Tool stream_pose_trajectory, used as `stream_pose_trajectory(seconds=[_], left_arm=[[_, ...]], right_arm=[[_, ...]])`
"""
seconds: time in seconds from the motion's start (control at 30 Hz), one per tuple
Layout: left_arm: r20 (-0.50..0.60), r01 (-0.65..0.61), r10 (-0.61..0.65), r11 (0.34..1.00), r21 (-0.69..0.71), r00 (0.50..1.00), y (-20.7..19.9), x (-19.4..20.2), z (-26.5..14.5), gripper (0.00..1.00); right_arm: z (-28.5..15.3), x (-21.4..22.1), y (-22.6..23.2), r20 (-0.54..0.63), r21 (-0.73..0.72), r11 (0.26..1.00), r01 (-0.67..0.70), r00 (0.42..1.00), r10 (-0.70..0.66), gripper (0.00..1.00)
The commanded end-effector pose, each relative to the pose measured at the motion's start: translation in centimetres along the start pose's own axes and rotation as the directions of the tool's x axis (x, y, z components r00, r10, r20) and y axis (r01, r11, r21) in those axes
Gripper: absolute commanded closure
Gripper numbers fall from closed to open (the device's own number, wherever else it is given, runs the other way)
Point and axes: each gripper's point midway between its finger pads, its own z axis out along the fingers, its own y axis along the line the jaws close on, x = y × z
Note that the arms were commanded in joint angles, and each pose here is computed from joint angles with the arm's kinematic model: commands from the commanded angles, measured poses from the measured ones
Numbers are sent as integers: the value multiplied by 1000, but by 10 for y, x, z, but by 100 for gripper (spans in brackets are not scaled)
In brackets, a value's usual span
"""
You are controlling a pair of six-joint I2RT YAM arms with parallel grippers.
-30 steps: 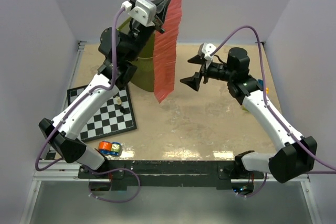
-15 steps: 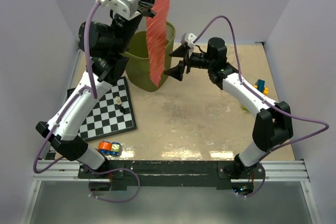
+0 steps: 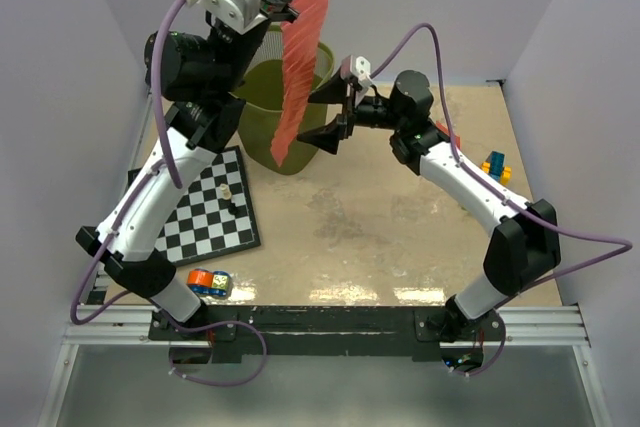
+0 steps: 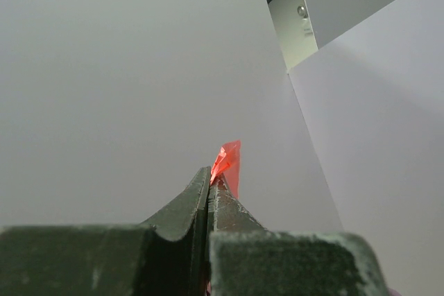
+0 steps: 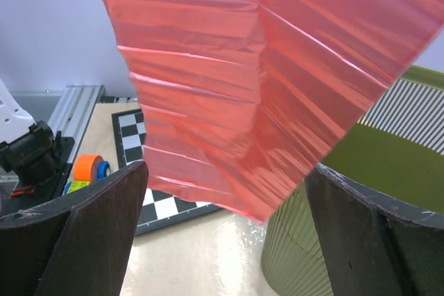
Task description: Put the trash bags into the trash bin
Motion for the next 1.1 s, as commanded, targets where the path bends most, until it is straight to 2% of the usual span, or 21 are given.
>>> stream_pose_trajectory(seconds=[0.0, 0.13, 0.27, 0.37, 0.47, 0.5, 0.63, 0.73, 0.87, 0.93, 1.07], left_arm=[[86, -15, 17, 1000, -18, 996, 13, -38, 5, 100], [108, -29, 31, 999, -25, 994, 16, -48, 6, 100], [111, -56, 62, 997, -52, 992, 22, -48, 6, 100], [122, -76, 82, 996, -54, 989, 23, -52, 6, 100], [96, -124, 132, 989, -83, 987, 28, -40, 2, 100], [66, -150, 156, 985, -91, 986, 30, -27, -2, 100], [-114, -218, 199, 956, -194, 973, 54, 30, -22, 100], [-242, -240, 192, 952, -190, 951, 53, 82, -48, 100], [-321, -189, 149, 977, -98, 935, 25, 125, -67, 100], [-347, -178, 160, 984, -20, 924, 0, 144, -66, 100], [-441, -87, 125, 991, 104, 889, -48, 210, -68, 100]], right_arm=[[3, -15, -1, 51, -11, 1000, 12, 999, -12, 2], [6, -13, -1, 61, -32, 999, -14, 998, 16, 2], [9, -8, 5, 54, -67, 997, -46, 997, 50, 15], [5, -1, 10, 33, -77, 995, -68, 997, 71, 44], [-1, 2, 19, 5, -77, 992, -96, 995, 97, 94], [-4, 4, 22, -12, -66, 992, -103, 995, 103, 100], [-26, 18, 53, -110, -108, 988, -111, 989, 99, 100], [-49, 34, 72, -187, -127, 979, -159, 973, 134, 100], [-83, 46, 96, -255, -193, 952, -239, 949, 187, 100], [-96, 49, 106, -285, -232, 946, -227, 946, 157, 100], [-129, 57, 121, -330, -231, 918, -321, 914, 237, 100]])
